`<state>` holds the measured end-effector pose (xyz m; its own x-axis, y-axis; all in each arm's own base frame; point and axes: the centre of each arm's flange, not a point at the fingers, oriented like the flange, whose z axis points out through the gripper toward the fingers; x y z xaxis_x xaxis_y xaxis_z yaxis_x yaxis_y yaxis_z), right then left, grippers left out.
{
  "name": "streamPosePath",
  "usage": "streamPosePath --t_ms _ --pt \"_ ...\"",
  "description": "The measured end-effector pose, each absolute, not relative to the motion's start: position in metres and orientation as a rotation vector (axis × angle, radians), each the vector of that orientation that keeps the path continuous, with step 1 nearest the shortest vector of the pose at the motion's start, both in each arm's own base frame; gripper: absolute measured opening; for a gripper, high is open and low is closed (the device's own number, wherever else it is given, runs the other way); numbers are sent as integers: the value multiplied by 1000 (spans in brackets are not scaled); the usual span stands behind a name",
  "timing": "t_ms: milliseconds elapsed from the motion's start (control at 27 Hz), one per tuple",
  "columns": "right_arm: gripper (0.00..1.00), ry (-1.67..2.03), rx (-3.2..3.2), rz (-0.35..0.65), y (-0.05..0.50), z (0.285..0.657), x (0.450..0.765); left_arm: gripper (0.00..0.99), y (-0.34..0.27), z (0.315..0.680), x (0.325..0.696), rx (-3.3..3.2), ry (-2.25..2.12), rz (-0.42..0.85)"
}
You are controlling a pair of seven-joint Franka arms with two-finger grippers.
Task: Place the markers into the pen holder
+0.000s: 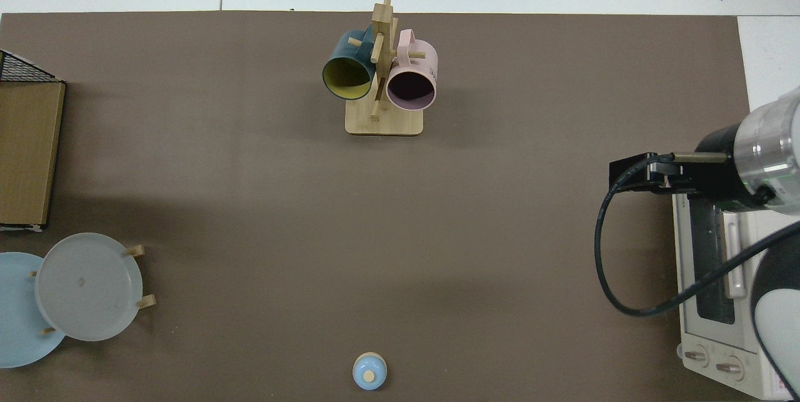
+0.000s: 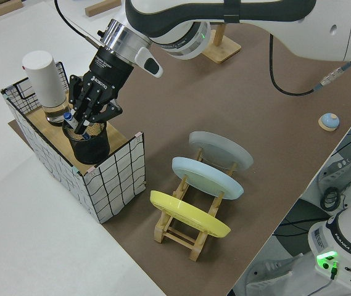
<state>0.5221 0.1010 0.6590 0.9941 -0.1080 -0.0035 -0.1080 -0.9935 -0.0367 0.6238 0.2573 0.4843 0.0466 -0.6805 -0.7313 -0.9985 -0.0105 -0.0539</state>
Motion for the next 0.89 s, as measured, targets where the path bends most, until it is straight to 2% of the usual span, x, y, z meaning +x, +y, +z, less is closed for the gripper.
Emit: streamPosePath --t_ms 74,185,259,370,444,888 --pt "1000 168 -3100 2 101 659 522 185 257 484 624 -1751 1692 708" --pt "1000 168 -3100 2 101 659 522 264 257 483 624 -1752 1694 708" --pt "1000 168 -3100 2 101 659 522 383 257 482 624 -1752 1695 708" --pt "1000 168 -3100 2 101 659 522 383 257 481 625 -1752 1697 708" --pt "1000 168 -3100 2 101 659 522 427 257 481 625 -1752 1697 708" --pt "1000 168 -3100 2 101 659 522 427 258 484 625 -1751 1691 703"
